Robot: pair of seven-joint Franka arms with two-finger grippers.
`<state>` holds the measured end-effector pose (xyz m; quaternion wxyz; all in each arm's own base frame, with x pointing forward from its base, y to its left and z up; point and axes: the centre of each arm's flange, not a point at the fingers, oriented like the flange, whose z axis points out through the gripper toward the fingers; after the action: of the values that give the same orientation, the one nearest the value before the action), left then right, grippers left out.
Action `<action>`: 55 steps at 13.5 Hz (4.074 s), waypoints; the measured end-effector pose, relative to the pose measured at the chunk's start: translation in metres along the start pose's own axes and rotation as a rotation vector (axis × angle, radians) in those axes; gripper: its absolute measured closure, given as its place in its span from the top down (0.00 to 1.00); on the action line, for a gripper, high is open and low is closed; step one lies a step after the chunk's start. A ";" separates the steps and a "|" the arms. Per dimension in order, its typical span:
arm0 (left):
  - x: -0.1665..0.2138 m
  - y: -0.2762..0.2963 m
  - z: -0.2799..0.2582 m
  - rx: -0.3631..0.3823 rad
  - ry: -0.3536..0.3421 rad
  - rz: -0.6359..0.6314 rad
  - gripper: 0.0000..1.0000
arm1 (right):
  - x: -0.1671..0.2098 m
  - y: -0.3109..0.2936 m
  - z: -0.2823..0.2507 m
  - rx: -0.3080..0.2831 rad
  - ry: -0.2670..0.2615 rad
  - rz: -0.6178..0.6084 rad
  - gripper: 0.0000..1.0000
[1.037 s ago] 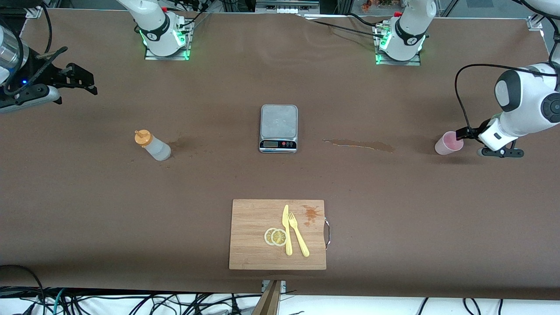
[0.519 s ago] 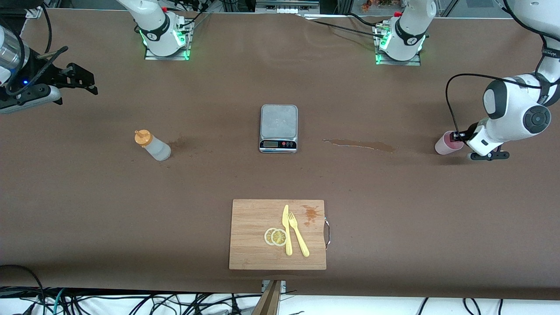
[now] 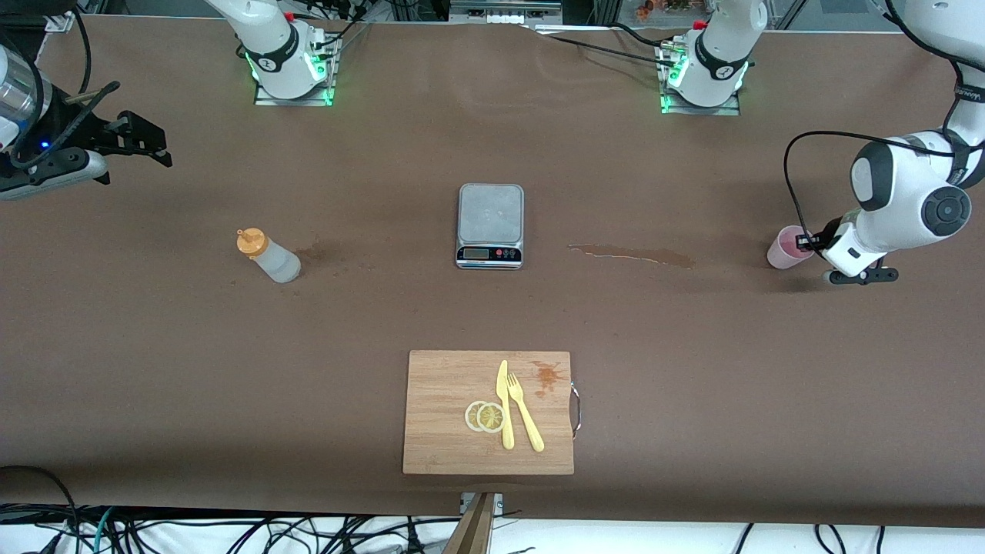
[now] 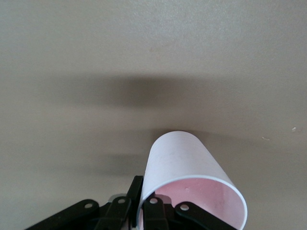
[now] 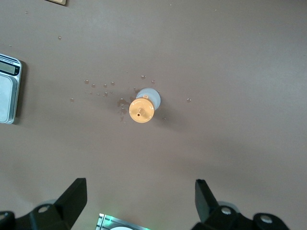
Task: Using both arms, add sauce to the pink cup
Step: 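Lift the pink cup with the left gripper and carry it to the scale, then set the pink cup on the scale and open the left gripper, then raise the left gripper away while the right gripper reaches the bottle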
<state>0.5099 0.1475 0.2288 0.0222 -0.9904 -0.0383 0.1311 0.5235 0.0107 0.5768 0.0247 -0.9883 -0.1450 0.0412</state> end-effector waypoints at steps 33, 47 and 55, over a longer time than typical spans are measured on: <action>-0.096 0.633 -0.045 -0.106 -0.121 0.039 0.06 | -0.004 0.013 0.005 0.007 -0.009 -0.007 1.00; -0.061 0.463 -0.275 -0.111 -0.119 -0.095 1.00 | -0.004 0.017 0.006 0.012 0.002 -0.053 1.00; -0.017 0.266 -0.332 -0.173 -0.063 0.163 1.00 | 0.002 0.028 0.030 0.082 0.027 -0.315 1.00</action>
<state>0.5992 -0.1300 0.5392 -0.0752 -0.9838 0.0304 0.1599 0.5312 -0.0147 0.5447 0.0733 -0.9519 -0.2961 0.0293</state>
